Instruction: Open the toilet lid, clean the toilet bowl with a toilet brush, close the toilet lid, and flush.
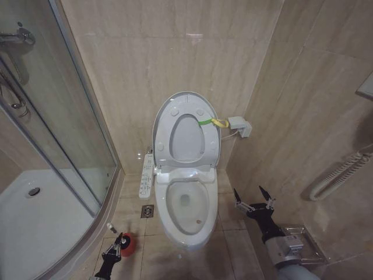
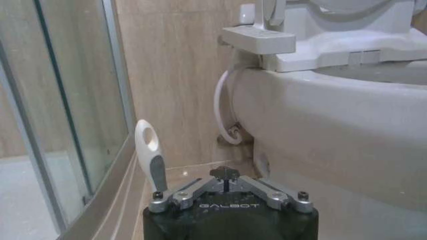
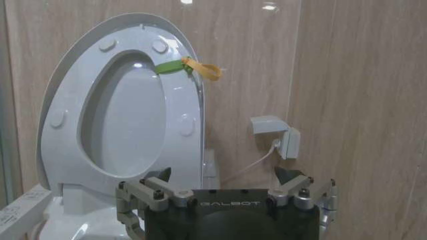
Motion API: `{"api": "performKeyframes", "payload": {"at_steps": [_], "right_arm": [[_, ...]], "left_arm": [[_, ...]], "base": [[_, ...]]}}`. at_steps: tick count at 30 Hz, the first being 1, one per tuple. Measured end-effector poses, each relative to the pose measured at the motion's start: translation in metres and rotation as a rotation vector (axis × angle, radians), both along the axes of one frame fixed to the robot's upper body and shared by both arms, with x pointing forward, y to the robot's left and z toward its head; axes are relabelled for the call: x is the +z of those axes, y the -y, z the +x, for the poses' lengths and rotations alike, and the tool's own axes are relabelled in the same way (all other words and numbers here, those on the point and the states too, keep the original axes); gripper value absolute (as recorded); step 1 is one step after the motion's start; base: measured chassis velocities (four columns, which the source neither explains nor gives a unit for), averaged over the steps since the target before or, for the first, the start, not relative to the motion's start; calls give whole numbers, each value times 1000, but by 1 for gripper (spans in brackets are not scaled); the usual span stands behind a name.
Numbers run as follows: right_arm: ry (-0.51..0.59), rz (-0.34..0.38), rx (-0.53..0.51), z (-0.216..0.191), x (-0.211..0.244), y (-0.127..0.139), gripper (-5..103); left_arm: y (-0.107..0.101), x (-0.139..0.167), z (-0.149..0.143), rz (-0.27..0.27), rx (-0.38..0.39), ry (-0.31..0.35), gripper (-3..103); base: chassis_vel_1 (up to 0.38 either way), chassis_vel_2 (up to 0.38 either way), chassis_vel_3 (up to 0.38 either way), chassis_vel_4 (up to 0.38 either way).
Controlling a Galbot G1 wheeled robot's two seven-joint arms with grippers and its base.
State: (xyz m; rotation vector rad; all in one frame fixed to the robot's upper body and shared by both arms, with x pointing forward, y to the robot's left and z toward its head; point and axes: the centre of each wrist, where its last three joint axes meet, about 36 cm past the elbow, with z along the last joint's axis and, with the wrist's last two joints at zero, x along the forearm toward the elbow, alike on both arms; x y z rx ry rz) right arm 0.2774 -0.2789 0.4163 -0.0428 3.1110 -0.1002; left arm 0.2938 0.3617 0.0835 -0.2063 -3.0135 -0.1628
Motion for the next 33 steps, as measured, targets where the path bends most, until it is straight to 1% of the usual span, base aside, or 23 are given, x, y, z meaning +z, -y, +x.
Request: {"api": "performKeyframes", "payload": {"at_steps": [1, 5, 9, 10, 16, 17, 19, 24, 25, 32, 33], "right_arm": [[0, 0, 0, 0, 0, 0, 100], [0, 0, 0, 0, 0, 0, 100], [0, 0, 0, 0, 0, 0, 100], [0, 0, 0, 0, 0, 0, 100], [0, 0, 0, 0, 0, 0, 100], [0, 0, 0, 0, 0, 0, 100], [0, 0, 0, 0, 0, 0, 100], [0, 0, 0, 0, 0, 0, 100], [0, 0, 0, 0, 0, 0, 100], [0, 0, 0, 0, 0, 0, 100], [0, 0, 0, 0, 0, 0, 100]], "left_arm": [[0, 0, 0, 0, 0, 0, 0], [6, 0, -2, -2, 39, 6, 0], [11, 1, -4, -6, 40, 8, 0], [12, 1, -4, -7, 40, 8, 12], [17, 1, -8, -13, 46, 7, 12], [17, 1, -9, -13, 52, 8, 39], [18, 1, -10, -13, 58, 9, 39], [27, 3, -15, -20, 91, 13, 39], [29, 3, -17, -23, 104, 11, 66], [30, 4, -27, -26, 143, 6, 66], [29, 4, -29, -25, 154, 7, 92]], "base": [[0, 0, 0, 0], [0, 0, 0, 0], [0, 0, 0, 0], [0, 0, 0, 0], [0, 0, 0, 0], [0, 0, 0, 0], [0, 0, 0, 0], [0, 0, 0, 0], [0, 0, 0, 0], [0, 0, 0, 0], [0, 0, 0, 0]]}}
